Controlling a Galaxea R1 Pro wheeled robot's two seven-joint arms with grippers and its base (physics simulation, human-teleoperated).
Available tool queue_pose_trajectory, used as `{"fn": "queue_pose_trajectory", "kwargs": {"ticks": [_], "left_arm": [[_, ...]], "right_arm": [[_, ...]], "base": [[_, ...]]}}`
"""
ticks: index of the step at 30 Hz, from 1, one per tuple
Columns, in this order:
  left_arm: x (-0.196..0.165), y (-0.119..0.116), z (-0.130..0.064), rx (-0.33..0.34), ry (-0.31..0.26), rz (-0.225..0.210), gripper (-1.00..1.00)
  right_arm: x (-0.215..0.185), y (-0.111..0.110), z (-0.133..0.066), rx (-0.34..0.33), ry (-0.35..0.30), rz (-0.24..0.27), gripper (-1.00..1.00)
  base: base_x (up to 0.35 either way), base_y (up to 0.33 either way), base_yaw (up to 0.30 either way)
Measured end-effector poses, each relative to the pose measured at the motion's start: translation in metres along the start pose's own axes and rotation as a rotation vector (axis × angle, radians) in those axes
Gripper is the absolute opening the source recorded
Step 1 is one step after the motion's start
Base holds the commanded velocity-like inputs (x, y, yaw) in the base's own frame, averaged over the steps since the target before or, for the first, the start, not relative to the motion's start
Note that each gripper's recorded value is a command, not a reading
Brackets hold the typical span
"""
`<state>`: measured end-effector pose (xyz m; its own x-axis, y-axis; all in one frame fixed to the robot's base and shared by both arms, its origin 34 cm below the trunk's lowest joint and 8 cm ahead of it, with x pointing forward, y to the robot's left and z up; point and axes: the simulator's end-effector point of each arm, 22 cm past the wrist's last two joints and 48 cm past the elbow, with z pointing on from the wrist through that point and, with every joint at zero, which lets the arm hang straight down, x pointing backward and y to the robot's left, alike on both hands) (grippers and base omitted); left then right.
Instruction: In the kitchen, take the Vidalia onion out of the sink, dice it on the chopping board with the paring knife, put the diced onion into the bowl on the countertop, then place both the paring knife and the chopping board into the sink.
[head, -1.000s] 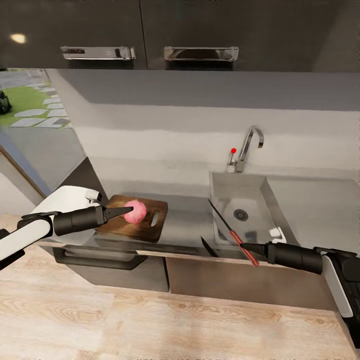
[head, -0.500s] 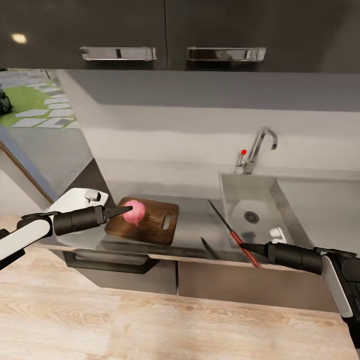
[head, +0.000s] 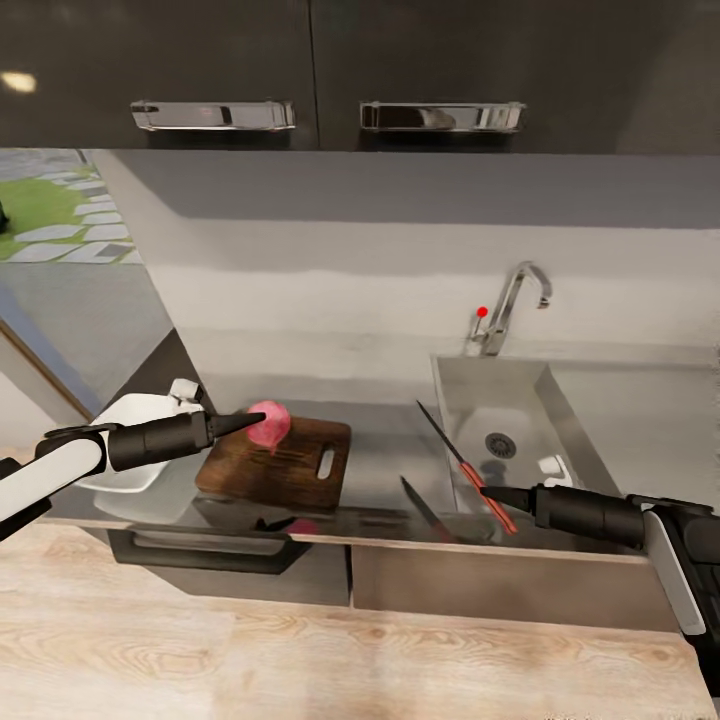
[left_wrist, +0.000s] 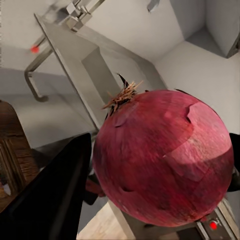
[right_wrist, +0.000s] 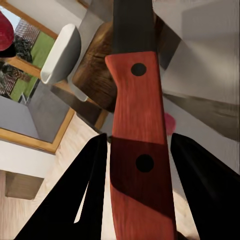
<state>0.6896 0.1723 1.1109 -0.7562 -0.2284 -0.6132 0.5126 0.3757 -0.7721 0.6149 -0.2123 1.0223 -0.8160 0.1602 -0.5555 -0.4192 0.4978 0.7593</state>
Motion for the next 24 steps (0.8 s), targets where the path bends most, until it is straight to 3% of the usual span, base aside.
{"fn": "queue_pose_trajectory", "kwargs": {"ticks": [16, 24], "left_arm": [[-0.0033, 0.0042, -0.0037, -0.014, -0.008, -0.003, -1.00], [-0.0050, 0.0026, -0.0051, -0.017, -0.009, -0.001, -1.00]], "right_arm": [[-0.0003, 0.0002, -0.0010, -0.001, -0.002, 0.005, -1.00], [-0.0022, 0.0031, -0.0025, -0.001, -0.006, -0.002, -1.00]], "base": [[0.000, 0.048, -0.053], [0.000, 0.000, -0.134]]}}
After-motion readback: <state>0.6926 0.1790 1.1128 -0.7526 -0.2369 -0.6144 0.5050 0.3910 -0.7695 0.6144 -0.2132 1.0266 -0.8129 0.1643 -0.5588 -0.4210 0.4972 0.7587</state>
